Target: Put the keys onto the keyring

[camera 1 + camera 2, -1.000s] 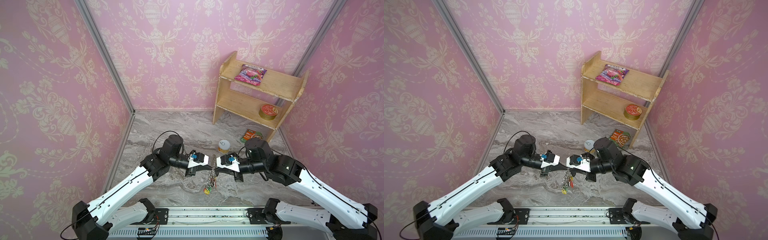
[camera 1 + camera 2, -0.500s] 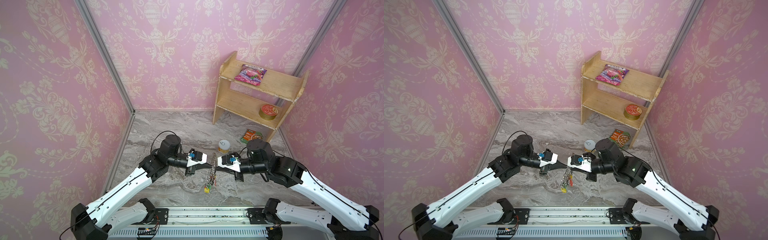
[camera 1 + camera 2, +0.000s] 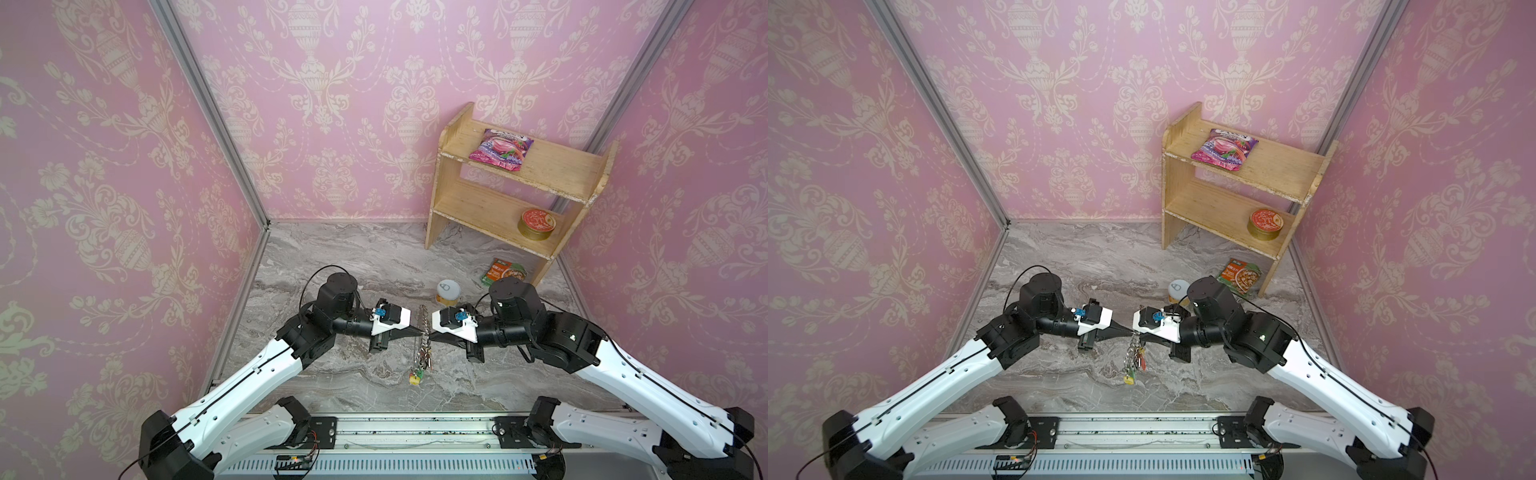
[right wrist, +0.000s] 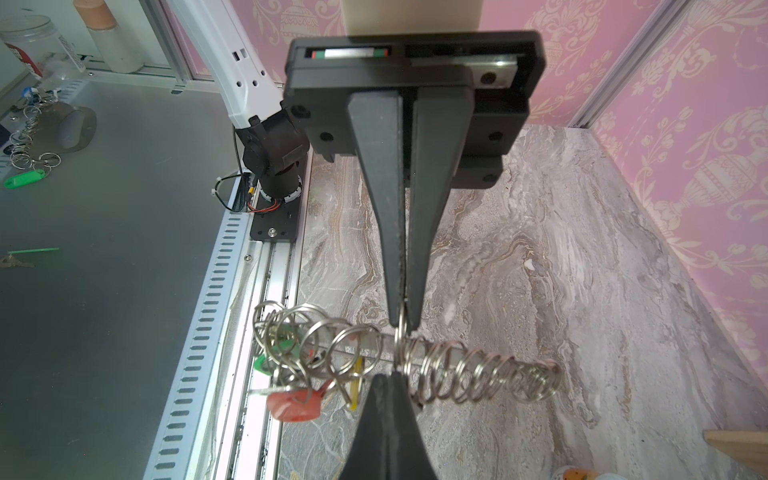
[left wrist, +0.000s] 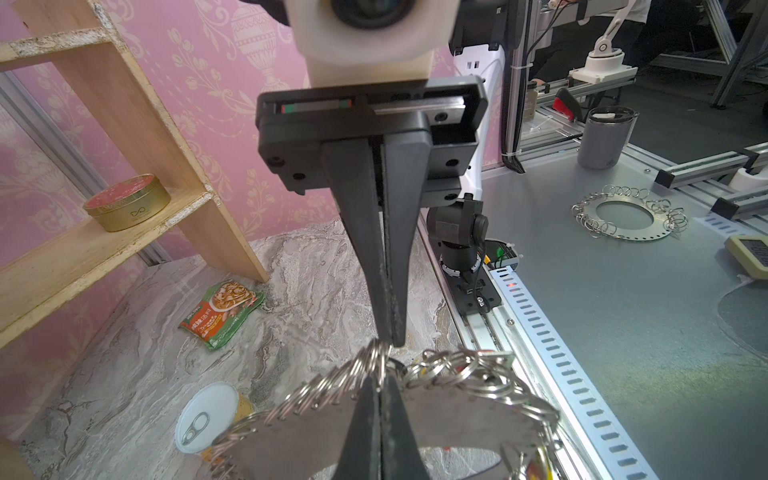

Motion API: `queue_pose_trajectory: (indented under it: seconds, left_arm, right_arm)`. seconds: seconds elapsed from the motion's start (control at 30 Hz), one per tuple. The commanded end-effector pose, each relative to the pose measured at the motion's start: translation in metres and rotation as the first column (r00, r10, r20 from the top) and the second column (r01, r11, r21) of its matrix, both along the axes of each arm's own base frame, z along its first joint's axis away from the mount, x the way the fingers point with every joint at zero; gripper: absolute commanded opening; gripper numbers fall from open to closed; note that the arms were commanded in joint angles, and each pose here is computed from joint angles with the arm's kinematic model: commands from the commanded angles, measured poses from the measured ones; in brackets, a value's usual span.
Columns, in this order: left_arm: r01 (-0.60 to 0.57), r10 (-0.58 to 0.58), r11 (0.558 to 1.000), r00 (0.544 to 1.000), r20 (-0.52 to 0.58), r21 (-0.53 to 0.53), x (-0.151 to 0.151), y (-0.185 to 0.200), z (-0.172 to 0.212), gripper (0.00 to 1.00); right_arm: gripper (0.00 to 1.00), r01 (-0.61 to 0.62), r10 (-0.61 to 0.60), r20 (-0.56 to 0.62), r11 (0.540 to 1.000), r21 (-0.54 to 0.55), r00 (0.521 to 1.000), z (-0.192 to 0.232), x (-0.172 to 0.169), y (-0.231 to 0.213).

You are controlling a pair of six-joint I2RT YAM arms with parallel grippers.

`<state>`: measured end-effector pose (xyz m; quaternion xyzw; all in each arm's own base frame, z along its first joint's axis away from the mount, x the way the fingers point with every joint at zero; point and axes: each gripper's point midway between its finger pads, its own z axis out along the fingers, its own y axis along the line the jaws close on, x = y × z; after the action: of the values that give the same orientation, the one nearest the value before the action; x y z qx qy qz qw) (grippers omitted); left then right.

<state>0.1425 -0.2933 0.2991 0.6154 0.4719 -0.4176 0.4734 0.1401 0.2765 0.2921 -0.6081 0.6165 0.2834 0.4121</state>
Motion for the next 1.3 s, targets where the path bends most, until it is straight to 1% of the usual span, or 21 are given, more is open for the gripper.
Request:
queue_pose_trajectory:
  seconds: [0.0,0.03,0.1,0.27,0.33,0.43,0.53,0.73,0.83,0.93,1.03,1.2,1.27]
  left_arm:
    - [-0.001,0.015,0.994,0.993,0.119,-0.11,0.002,0.001,0.035,0.0]
    - [-0.005,0.018,0.994,0.993,0.119,-0.109,0.002,0.001,0.034,0.0]
    - [-0.005,0.019,0.994,0.992,0.122,-0.112,0.002,0.001,0.034,0.0]
    - [-0.005,0.02,0.993,0.991,0.131,-0.117,-0.002,0.002,0.036,0.0]
    - [-0.005,0.022,0.992,0.991,0.136,-0.122,-0.005,0.003,0.038,0.0]
    - [-0.008,0.026,0.992,0.99,0.14,-0.129,-0.01,0.004,0.038,0.0]
    - [-0.009,0.03,0.99,0.989,0.148,-0.14,-0.014,0.005,0.038,0.0]
    - [-0.016,0.039,0.989,0.987,0.157,-0.147,-0.015,0.005,0.036,0.0]
    - [-0.013,0.039,0.986,0.987,0.157,-0.163,-0.015,0.004,0.037,0.0]
    - [-0.007,0.035,0.985,0.987,0.154,-0.175,-0.015,0.003,0.039,0.0]
    - [-0.003,0.032,0.983,0.987,0.155,-0.182,-0.015,0.003,0.04,0.0]
    - [0.001,0.028,0.983,0.988,0.154,-0.185,-0.016,0.002,0.041,0.0]
    - [0.001,0.028,0.983,0.988,0.154,-0.184,-0.016,0.002,0.041,0.0]
  right_arm:
    - [0.0,-0.001,-0.009,-0.115,0.996,-0.085,0.993,-0.032,-0.009,-0.004]
    - [0.0,0.003,-0.014,-0.12,0.996,-0.087,0.993,-0.033,-0.008,-0.004]
    - [0.04,0.008,-0.02,-0.131,0.996,-0.089,0.991,-0.033,-0.008,-0.004]
    - [0.25,0.028,-0.037,-0.125,0.997,-0.075,0.991,-0.025,-0.009,-0.007]
    - [0.29,0.039,-0.046,-0.119,0.997,-0.061,0.992,-0.018,-0.01,-0.01]
    - [0.35,0.056,-0.057,-0.103,0.998,-0.012,0.993,-0.003,-0.01,-0.014]
    - [0.38,0.064,-0.06,-0.075,0.996,0.06,0.995,0.018,-0.008,-0.016]
    - [0.39,0.048,-0.04,-0.044,0.98,0.195,0.998,0.054,-0.008,-0.013]
    - [0.37,0.028,-0.02,-0.039,0.971,0.235,0.999,0.062,-0.011,-0.01]
    - [0.34,0.001,0.013,-0.057,0.97,0.242,0.998,0.062,-0.013,-0.005]
    - [0.28,-0.008,0.025,-0.064,0.969,0.248,0.998,0.059,-0.012,-0.002]
    - [0.24,-0.025,0.044,-0.074,0.969,0.246,0.996,0.054,-0.011,0.004]
    - [0.21,-0.034,0.056,-0.079,0.968,0.25,0.995,0.054,-0.012,0.005]
